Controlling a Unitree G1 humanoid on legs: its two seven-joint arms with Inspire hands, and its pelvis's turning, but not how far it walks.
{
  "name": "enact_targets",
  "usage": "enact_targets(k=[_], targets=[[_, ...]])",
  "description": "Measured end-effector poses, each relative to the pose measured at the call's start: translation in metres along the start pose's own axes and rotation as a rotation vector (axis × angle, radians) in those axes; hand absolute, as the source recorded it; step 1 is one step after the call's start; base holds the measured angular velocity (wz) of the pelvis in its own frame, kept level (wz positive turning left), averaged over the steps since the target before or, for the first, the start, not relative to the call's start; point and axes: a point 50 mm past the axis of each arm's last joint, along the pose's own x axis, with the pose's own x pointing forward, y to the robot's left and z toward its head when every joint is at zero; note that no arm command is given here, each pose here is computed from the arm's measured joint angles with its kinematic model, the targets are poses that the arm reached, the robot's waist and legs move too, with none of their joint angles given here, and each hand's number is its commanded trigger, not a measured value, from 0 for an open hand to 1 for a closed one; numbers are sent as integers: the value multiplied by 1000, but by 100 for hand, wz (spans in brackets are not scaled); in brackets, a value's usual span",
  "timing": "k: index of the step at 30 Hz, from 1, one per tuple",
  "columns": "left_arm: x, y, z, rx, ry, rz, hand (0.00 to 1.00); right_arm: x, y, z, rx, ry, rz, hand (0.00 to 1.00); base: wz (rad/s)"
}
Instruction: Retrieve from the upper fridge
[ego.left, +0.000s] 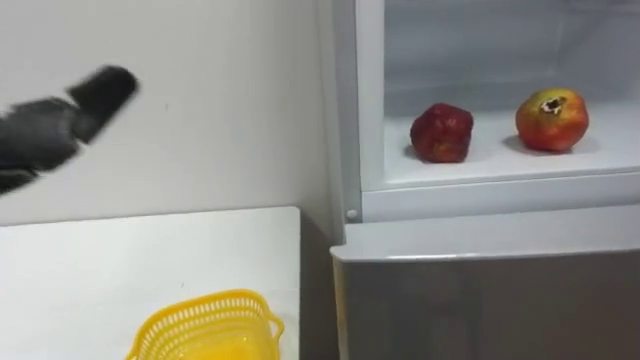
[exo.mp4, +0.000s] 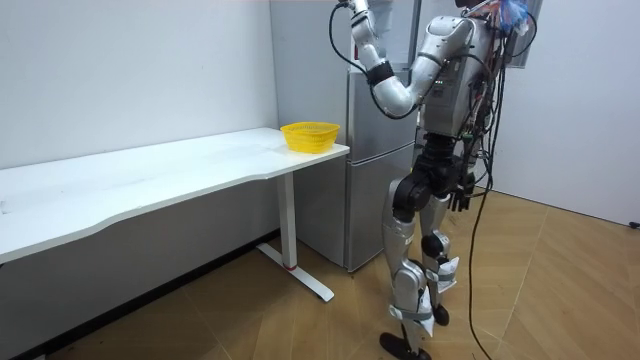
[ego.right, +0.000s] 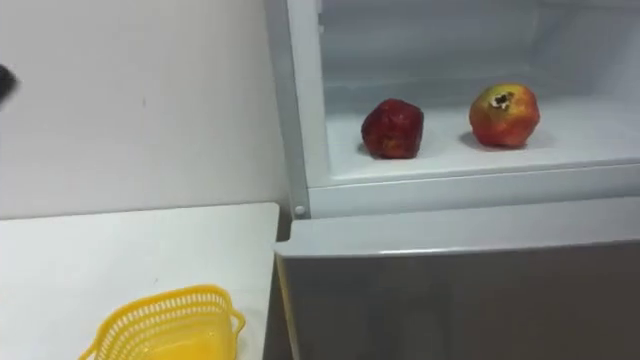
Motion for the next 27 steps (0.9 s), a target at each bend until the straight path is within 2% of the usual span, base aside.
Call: enact_targets(k=[4,6,7,9,10,12,13,15,16,18,19,21,22,24,25,27], targets=[[-17,34,2,144,54,189,0,-1,1,-4,8,-6,-4,0,4],[-33,60,-1,243,134,321,0,-1,0,-4,18,-13,-13,0,7],[-38,67,-4,271,166,355,0,-2,-1,-4,20,-18,-18,0,0],[-67,98,-18,361,322,509,0,-2,-4,-1,24,-32,-31,0,0],[-76,105,-22,378,366,548,0,-2,-4,0,24,-32,-31,0,0],[-116,131,-34,450,534,723,0,-2,-4,1,24,-36,-34,0,0],[-126,136,-36,455,567,773,0,-2,-5,2,25,-37,-36,0,4],[-165,153,-42,505,696,937,0,-2,-7,5,22,-41,-46,0,9],[-174,156,-44,521,728,971,0,-2,-7,6,19,-45,-49,0,5],[-211,165,-49,486,848,1145,0,-3,-8,10,0,-60,-53,0,0],[-221,166,-51,471,883,1190,0,-3,-7,10,0,-57,-52,0,0],[-264,167,-56,447,1029,1352,0,-2,-6,13,3,-54,-49,0,0],[-274,165,-57,445,1062,1384,0,-2,-5,14,3,-56,-48,0,0],[-311,155,-57,469,1219,1433,0,-2,-3,13,0,-48,-42,0,3],[-321,153,-57,484,1265,1436,0,-2,-2,13,-1,-42,-39,0,5],[-361,142,-52,543,1469,1427,0,-2,1,15,-7,-35,-25,0,-4]])
